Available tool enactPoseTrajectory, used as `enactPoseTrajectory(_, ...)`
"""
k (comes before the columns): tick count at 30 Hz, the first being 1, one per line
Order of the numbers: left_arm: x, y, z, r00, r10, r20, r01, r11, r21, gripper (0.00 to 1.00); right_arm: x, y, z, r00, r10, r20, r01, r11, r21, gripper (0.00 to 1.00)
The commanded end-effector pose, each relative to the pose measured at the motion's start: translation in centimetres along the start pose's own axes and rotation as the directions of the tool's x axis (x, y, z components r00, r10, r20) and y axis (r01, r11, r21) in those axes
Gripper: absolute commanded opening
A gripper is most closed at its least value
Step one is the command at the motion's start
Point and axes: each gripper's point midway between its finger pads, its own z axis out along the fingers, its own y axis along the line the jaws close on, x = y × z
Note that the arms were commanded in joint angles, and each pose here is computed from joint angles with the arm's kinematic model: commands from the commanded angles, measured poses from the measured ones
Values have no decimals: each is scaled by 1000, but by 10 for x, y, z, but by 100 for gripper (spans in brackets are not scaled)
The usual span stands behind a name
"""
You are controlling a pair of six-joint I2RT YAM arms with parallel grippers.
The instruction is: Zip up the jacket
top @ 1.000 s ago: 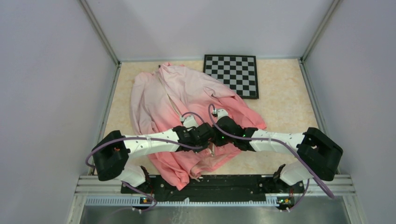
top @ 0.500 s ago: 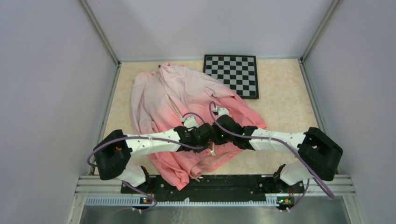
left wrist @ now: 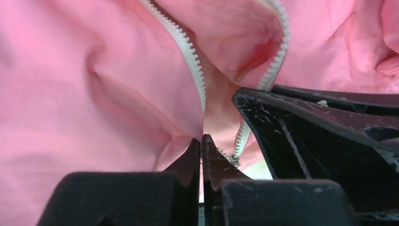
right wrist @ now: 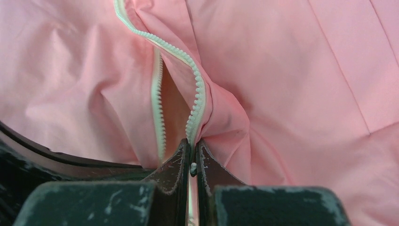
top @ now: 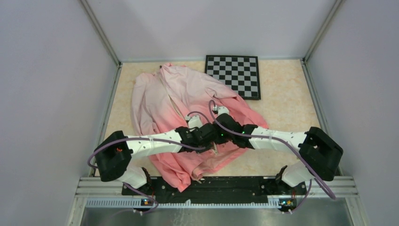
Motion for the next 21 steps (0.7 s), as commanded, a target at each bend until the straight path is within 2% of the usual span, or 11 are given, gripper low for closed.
enactPoseTrajectory(1,0,-26,-6,996,86,1,-85,991,105,0,-34,30,-4,997,-24,80,30,996,-82,0)
enactPoseTrajectory(16,7,-36,-3,972,235,-7,-232,963,137,0,-44,53,-2,995,-81,53,88,984,-156,0)
enactPoseTrajectory(21,6,-41,-4,971,237,3,-235,959,158,0,-48,59,3,997,-65,47,72,985,-159,0)
